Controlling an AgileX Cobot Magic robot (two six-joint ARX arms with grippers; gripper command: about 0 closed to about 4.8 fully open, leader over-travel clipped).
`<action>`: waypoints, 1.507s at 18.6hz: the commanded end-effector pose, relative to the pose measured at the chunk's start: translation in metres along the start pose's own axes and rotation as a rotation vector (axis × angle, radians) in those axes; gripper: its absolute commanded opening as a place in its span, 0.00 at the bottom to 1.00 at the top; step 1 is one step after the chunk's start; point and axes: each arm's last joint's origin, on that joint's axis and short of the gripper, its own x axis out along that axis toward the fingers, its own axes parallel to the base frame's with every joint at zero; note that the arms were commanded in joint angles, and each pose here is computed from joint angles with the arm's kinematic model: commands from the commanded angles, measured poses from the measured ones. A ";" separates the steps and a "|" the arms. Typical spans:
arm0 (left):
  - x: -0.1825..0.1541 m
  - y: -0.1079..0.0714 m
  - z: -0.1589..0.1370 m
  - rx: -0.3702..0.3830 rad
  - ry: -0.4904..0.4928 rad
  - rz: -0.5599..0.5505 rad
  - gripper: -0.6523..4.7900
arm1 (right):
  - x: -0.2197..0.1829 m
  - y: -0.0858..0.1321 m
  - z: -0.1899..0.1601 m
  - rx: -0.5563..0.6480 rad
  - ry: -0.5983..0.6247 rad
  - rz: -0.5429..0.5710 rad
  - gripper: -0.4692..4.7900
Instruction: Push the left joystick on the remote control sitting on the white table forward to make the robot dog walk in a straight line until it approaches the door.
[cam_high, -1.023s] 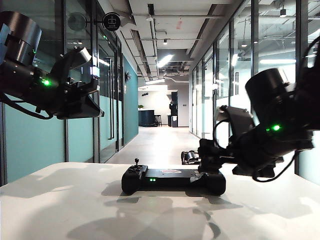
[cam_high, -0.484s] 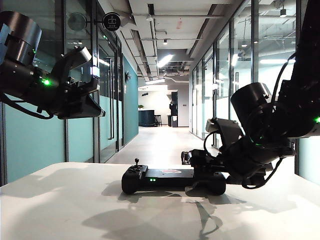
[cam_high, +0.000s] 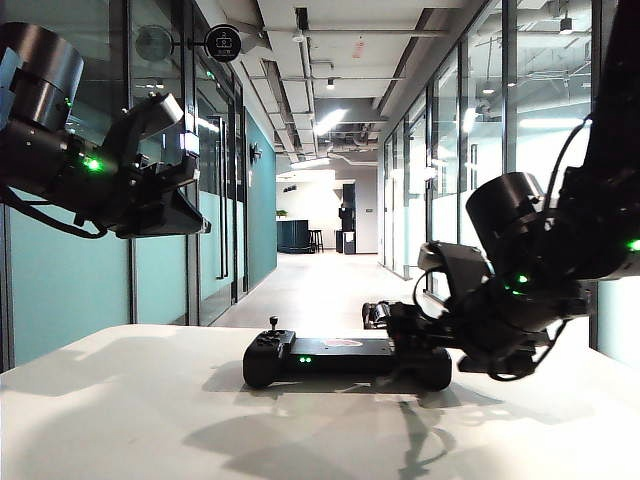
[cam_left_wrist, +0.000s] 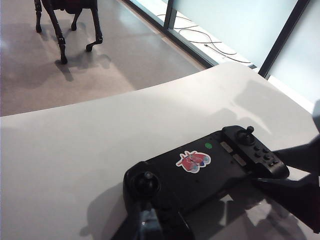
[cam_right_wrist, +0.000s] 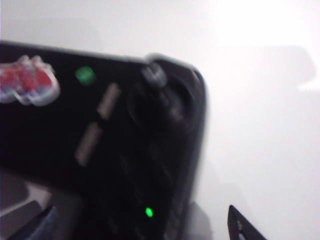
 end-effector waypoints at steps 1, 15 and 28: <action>0.000 0.000 0.002 0.010 -0.015 -0.007 0.11 | 0.008 0.002 0.004 0.003 -0.014 0.025 0.91; 0.000 0.000 0.002 0.006 -0.015 -0.007 0.11 | 0.010 0.002 0.004 0.003 -0.013 0.020 0.68; 0.000 -0.001 0.002 0.004 -0.014 -0.028 0.11 | 0.005 0.002 0.011 -0.001 -0.014 -0.006 0.72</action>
